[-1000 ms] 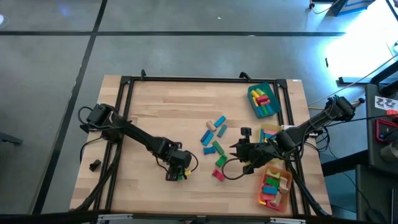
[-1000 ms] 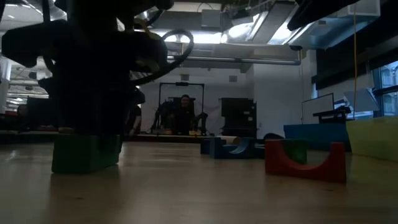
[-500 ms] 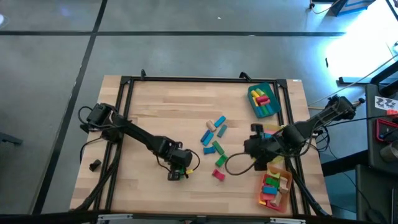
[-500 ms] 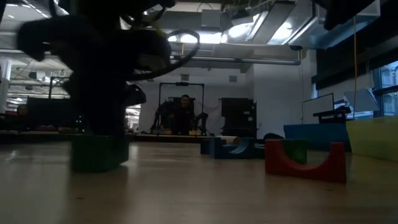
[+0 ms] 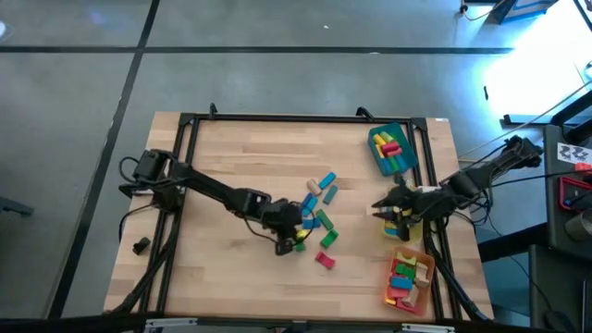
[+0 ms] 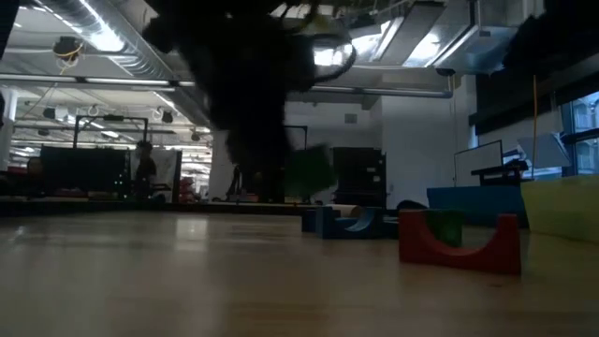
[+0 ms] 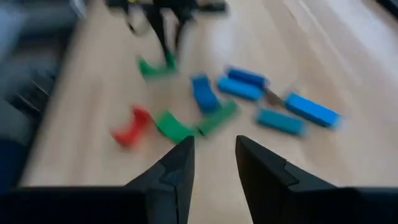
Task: Sort blocks by size
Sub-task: Put the green arch block into the orange bin
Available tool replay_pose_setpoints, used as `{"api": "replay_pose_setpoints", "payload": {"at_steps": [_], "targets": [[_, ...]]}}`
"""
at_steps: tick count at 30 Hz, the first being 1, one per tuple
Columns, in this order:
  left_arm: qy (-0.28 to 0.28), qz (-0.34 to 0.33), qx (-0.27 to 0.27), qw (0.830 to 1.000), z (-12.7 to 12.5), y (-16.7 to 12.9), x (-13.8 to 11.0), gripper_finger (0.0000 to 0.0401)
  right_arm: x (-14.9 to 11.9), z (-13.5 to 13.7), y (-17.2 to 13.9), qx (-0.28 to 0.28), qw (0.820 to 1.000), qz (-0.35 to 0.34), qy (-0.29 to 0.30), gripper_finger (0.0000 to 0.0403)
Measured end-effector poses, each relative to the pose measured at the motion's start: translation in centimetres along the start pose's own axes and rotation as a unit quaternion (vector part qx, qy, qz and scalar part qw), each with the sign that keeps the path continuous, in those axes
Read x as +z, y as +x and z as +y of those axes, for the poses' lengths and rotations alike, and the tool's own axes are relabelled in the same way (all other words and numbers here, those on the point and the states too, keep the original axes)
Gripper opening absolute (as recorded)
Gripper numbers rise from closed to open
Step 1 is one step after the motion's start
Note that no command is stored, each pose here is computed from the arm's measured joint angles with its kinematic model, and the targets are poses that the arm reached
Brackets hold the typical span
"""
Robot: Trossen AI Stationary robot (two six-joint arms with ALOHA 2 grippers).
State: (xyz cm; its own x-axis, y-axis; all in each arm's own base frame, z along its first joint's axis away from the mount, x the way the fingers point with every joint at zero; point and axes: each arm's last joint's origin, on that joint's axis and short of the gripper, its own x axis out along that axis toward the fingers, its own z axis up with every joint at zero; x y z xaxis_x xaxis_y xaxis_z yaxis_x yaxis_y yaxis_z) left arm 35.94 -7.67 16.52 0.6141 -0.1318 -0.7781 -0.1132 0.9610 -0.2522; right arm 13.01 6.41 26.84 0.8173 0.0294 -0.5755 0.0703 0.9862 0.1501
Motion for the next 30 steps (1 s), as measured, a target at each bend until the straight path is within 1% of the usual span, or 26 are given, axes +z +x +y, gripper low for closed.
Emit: {"api": "replay_pose_setpoints", "payload": {"at_steps": [3,5,7,10,12,15,17,20,22,25,27,30], "targets": [[0.007,-0.065,-0.017,0.998,0.4,-0.1,1.6,0.002,-1.6,-0.1,1.4,0.059,0.994,-0.081,0.043,0.012],[0.029,-0.111,-0.027,0.993,0.7,-0.3,2.6,0.002,-2.4,0.0,2.3,0.081,0.987,-0.121,0.062,0.012],[0.051,-0.155,-0.034,0.986,0.8,-0.5,3.6,0.002,-3.1,-0.1,3.1,0.094,0.982,-0.144,0.073,0.012],[0.083,-0.216,-0.03,0.972,0.8,-1.0,4.7,0.002,-3.9,-0.1,3.9,0.1,0.979,-0.152,0.09,0.012],[0.107,-0.252,-0.011,0.962,0.7,-1.2,5.3,0.002,-4.3,-0.2,4.3,0.09,0.977,-0.145,0.126,0.012],[0.142,-0.292,0.025,0.946,0.7,-1.6,5.9,0.002,-4.2,-0.2,4.7,0.063,0.967,-0.157,0.191,0.012],[0.159,-0.309,0.045,0.937,0.6,-1.8,6.1,0.002,-4.0,-0.2,4.9,0.052,0.958,-0.174,0.222,0.012],[0.174,-0.319,0.069,0.929,0.7,-1.9,6.3,0.002,-3.5,0.0,5.0,0.053,0.943,-0.2,0.261,0.012],[0.179,-0.32,0.085,0.927,0.9,-2.0,6.4,0.002,-3.2,0.2,5.1,0.067,0.932,-0.213,0.285,0.012],[0.173,-0.321,0.093,0.927,1.2,-2.0,6.5,0.002,-2.6,0.5,5.1,0.079,0.919,-0.237,0.306,0.012],[0.168,-0.323,0.094,0.927,1.4,-2.0,6.6,0.002,-2.5,0.6,5.4,0.073,0.914,-0.248,0.312,0.012],[0.176,-0.322,0.098,0.925,1.4,-2.0,6.6,0.002,-2.5,0.5,6.0,0.054,0.913,-0.254,0.314,0.012]]}}
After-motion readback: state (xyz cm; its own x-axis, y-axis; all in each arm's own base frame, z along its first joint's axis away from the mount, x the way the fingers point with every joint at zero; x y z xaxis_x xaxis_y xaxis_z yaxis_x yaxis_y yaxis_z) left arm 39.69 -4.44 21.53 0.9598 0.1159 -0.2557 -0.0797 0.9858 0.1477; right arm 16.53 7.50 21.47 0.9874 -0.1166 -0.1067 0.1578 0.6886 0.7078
